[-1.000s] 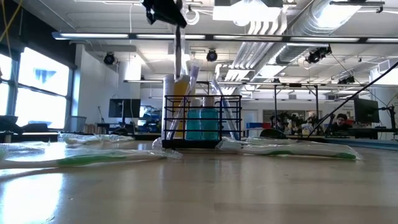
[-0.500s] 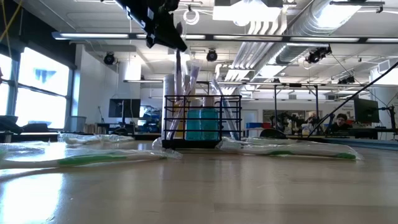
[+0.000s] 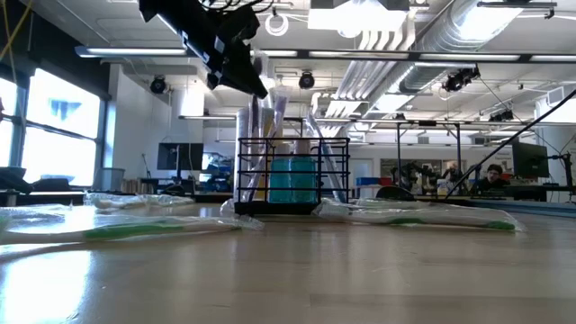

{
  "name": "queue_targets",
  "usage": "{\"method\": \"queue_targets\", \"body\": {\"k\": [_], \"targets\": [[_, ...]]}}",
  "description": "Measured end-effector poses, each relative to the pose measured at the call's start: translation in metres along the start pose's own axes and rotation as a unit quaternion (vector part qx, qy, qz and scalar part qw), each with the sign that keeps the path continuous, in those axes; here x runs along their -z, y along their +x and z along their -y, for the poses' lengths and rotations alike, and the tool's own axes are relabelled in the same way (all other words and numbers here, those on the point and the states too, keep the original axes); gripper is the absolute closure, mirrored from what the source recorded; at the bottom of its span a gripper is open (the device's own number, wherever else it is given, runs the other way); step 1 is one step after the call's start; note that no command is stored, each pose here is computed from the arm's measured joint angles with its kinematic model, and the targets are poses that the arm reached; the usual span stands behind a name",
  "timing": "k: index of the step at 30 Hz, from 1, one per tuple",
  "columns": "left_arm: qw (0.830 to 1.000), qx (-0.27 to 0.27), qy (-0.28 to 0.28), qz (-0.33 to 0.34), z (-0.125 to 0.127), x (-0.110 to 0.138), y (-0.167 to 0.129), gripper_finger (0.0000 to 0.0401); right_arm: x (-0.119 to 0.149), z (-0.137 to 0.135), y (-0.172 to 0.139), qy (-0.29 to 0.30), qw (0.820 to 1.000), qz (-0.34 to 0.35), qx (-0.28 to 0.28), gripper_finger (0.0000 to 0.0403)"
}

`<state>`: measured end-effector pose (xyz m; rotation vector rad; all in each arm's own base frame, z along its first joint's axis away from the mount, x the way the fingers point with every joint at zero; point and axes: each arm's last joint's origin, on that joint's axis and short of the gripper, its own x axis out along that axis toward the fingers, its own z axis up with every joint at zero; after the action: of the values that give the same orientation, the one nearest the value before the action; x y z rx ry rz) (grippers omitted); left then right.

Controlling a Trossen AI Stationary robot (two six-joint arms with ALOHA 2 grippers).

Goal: Pick & Place toothbrushing station
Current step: Put the purple toothbrush into the left section wire organizer

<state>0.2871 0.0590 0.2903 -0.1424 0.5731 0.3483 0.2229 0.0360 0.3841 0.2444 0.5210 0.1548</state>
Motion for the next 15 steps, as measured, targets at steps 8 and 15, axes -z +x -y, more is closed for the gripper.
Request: {"method": "queue_targets", "body": {"k": [8, 15], "targets": [[0.999, 0.003, 0.002, -0.038, 0.002, 0.01, 0.022, 0.0391, 0.0, 0.0, 0.0, 0.0, 1.0, 0.001, 0.0, 0.0142], [0.998, 0.015, 0.004, -0.059, 0.004, 0.016, 0.033, 0.0385, 0.0, 0.0, 0.0, 0.007, 1.0, 0.001, 0.0, 0.0142]]}}
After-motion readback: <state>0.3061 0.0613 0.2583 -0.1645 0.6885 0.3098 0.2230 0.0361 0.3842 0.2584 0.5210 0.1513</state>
